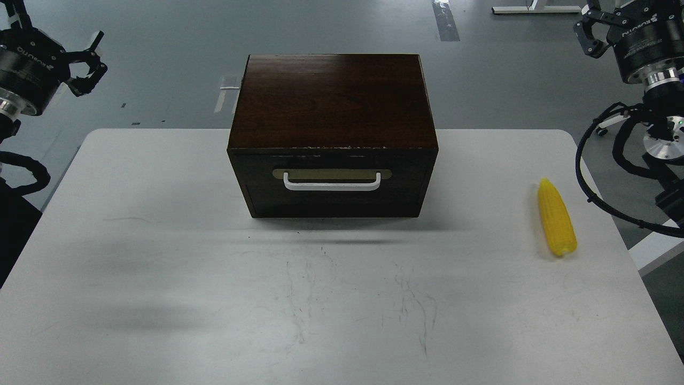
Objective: Put corn in drawer with both arms
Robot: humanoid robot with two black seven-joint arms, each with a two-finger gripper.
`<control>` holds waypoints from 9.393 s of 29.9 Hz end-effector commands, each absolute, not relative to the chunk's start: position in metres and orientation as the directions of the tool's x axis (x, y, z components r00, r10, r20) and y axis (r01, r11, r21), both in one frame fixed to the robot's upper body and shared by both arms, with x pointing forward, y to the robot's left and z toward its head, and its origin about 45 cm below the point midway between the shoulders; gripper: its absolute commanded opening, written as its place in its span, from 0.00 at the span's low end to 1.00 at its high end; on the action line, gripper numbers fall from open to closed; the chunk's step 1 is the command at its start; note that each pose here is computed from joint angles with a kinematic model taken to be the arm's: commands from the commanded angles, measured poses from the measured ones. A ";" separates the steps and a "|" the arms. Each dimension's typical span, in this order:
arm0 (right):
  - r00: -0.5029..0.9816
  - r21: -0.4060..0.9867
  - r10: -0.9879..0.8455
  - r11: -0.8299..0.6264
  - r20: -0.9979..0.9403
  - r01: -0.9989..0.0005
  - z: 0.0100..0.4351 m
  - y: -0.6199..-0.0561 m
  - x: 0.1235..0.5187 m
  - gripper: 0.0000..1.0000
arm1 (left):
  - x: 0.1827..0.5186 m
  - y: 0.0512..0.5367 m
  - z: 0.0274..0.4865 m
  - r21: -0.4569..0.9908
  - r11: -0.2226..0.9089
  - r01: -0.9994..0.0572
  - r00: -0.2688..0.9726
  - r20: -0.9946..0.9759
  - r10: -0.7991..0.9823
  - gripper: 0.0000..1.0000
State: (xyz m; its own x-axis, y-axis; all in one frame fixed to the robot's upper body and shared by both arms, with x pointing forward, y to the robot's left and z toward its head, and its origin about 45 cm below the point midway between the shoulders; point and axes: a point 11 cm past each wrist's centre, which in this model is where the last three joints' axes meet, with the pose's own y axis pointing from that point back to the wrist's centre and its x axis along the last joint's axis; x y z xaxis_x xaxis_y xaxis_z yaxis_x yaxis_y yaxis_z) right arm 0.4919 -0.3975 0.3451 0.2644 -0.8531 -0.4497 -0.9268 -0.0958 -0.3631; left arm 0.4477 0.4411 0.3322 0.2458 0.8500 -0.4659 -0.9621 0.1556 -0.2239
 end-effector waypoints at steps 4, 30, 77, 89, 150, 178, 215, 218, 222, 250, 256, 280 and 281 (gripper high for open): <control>0.251 -0.361 -0.862 -0.086 -0.441 -0.929 0.347 -0.406 0.490 1.00 | 0.451 0.440 0.335 -0.226 0.158 -0.961 0.248 -0.455 0.856 0.98; 0.205 -0.352 -0.890 -0.055 -0.407 -0.935 0.350 -0.435 0.480 1.00 | 0.392 0.338 0.449 -0.090 0.721 -0.687 0.587 0.515 0.624 0.97; 0.149 -0.358 -0.918 -0.008 -0.368 -0.934 0.363 -0.469 0.468 1.00 | 0.377 0.129 0.257 0.852 0.461 -0.248 0.060 0.489 -0.870 0.97; 0.147 -0.358 -0.919 -0.006 -0.367 -0.934 0.363 -0.470 0.468 1.00 | 0.372 0.130 0.250 0.868 0.440 -0.231 0.050 0.462 -0.886 0.97; 0.140 -0.347 -0.918 -0.004 -0.370 -0.938 0.357 -0.471 0.467 1.00 | 0.312 0.101 0.258 0.869 0.488 -0.086 -0.112 0.478 -0.871 0.97; 0.139 -0.345 -0.920 -0.004 -0.368 -0.939 0.357 -0.472 0.466 1.00 | 0.302 0.097 0.262 0.861 0.504 -0.065 -0.134 0.493 -0.860 0.98; 0.280 0.127 -0.894 -0.251 0.350 -0.960 0.337 -0.490 0.446 1.00 | 0.488 0.266 0.458 -0.258 0.667 -0.699 0.637 0.199 0.745 0.98; 0.399 0.294 -0.776 -0.285 0.488 -0.912 0.313 -0.484 0.440 1.00 | 0.495 0.303 0.450 -0.355 0.525 -0.774 0.563 -0.008 0.826 0.98; 0.527 0.464 -0.611 -0.277 0.591 -0.841 0.278 -0.481 0.429 1.00 | 0.492 0.337 0.421 -0.377 0.407 -0.832 0.495 -0.175 0.851 0.98; 0.749 0.730 -0.117 -0.169 0.652 -0.662 0.115 -0.431 0.395 0.30 | 0.473 0.406 0.412 -0.439 0.207 -0.875 0.372 -0.333 0.866 0.98; 0.728 0.707 -0.122 -0.181 0.674 -0.684 0.124 -0.428 0.402 0.00 | 0.471 0.412 0.415 -0.439 0.202 -0.876 0.363 -0.324 0.874 0.98; 0.162 0.344 0.310 -0.732 0.937 -0.588 0.437 -0.123 0.486 0.00 | 0.463 0.414 0.426 -0.443 0.230 -0.866 0.383 -0.294 0.876 0.98; 0.138 0.375 0.362 -0.745 0.922 -0.552 0.431 -0.105 0.480 0.00 | 0.463 0.414 0.426 -0.443 0.230 -0.866 0.383 -0.294 0.876 0.98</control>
